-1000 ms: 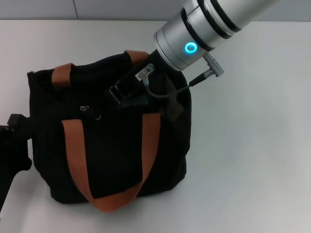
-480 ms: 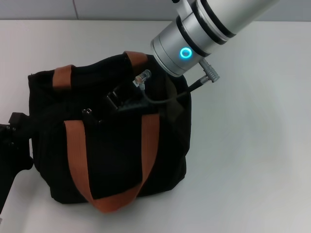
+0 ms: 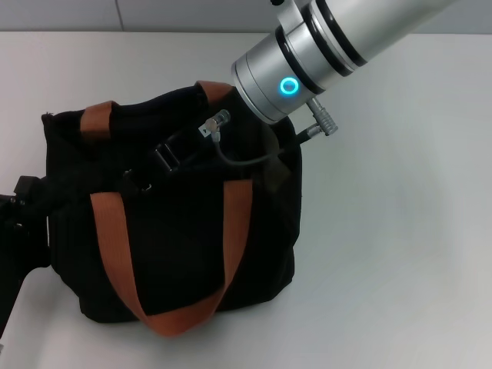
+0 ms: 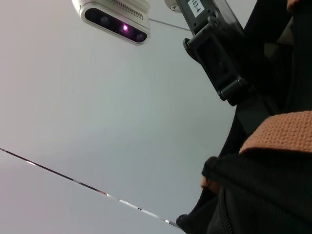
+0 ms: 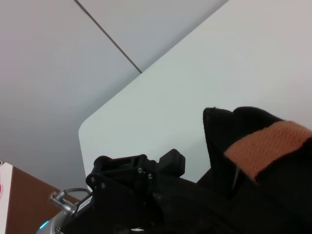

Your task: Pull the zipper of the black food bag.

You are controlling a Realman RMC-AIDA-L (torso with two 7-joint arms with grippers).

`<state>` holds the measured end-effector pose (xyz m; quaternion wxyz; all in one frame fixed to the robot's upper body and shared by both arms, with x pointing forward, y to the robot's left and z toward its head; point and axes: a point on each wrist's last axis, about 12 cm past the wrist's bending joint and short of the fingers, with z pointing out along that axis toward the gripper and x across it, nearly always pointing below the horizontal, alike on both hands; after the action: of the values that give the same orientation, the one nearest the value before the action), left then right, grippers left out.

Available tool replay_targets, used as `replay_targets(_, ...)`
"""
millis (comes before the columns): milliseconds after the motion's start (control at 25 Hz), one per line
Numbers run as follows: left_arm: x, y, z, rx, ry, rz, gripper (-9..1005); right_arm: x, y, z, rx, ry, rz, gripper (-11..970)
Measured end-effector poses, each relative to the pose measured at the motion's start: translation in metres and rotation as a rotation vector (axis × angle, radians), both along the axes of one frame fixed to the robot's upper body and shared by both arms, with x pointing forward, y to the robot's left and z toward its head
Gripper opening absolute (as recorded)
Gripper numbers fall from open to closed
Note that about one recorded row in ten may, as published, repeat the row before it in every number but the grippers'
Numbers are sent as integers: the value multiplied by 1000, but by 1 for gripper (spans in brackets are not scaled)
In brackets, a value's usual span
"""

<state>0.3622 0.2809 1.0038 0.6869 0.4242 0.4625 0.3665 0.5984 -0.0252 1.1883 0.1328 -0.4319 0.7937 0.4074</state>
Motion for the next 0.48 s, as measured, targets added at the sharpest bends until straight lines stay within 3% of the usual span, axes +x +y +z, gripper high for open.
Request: replay_targets(480, 0, -1, 0, -2, -1, -3, 14, 1, -5, -3, 91, 9, -25, 378)
